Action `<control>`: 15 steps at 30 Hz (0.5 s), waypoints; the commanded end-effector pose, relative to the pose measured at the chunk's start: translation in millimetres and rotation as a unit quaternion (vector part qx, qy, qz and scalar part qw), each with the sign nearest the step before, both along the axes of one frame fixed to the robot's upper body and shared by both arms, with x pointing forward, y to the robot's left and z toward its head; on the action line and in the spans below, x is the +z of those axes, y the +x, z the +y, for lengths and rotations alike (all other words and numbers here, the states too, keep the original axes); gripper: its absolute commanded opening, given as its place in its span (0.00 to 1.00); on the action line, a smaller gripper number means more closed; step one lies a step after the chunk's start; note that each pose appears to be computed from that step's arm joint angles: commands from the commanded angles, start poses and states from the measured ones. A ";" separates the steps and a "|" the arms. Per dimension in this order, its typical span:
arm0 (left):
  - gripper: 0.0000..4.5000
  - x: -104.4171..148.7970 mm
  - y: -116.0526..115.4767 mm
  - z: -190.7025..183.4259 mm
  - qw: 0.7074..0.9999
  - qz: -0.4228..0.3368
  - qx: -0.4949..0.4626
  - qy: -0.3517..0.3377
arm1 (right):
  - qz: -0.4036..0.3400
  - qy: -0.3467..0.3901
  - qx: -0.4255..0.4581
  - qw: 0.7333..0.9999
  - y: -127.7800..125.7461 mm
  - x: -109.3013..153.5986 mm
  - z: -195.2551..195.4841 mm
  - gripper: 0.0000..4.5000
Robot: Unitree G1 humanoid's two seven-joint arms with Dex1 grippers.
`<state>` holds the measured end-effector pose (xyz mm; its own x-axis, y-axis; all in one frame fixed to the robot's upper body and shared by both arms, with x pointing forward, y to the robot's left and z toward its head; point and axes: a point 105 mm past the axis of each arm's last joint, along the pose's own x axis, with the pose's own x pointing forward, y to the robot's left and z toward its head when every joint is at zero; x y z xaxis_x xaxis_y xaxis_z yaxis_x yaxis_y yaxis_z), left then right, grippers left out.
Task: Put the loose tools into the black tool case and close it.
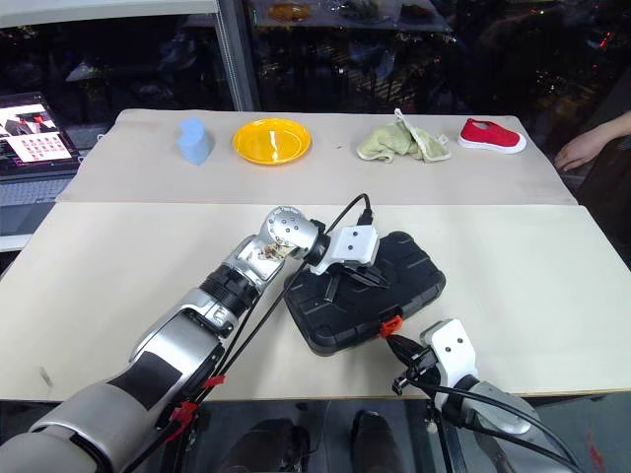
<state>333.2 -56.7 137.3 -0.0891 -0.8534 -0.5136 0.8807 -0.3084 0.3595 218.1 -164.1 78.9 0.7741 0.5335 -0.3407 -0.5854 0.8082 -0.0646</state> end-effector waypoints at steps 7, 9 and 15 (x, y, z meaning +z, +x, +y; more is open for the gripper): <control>0.06 -22.9 2.3 6.4 0.999 0.011 0.018 0.041 | -0.019 -0.009 0.035 0.999 12.1 33.5 -2.0 0.00; 0.06 -22.6 2.1 5.7 0.999 0.012 0.019 0.040 | -0.014 -0.012 0.037 0.999 12.8 31.7 -2.4 0.00; 0.06 -23.4 2.8 6.1 0.999 0.012 0.022 0.037 | -0.010 -0.018 0.044 0.999 13.5 31.3 -3.6 0.00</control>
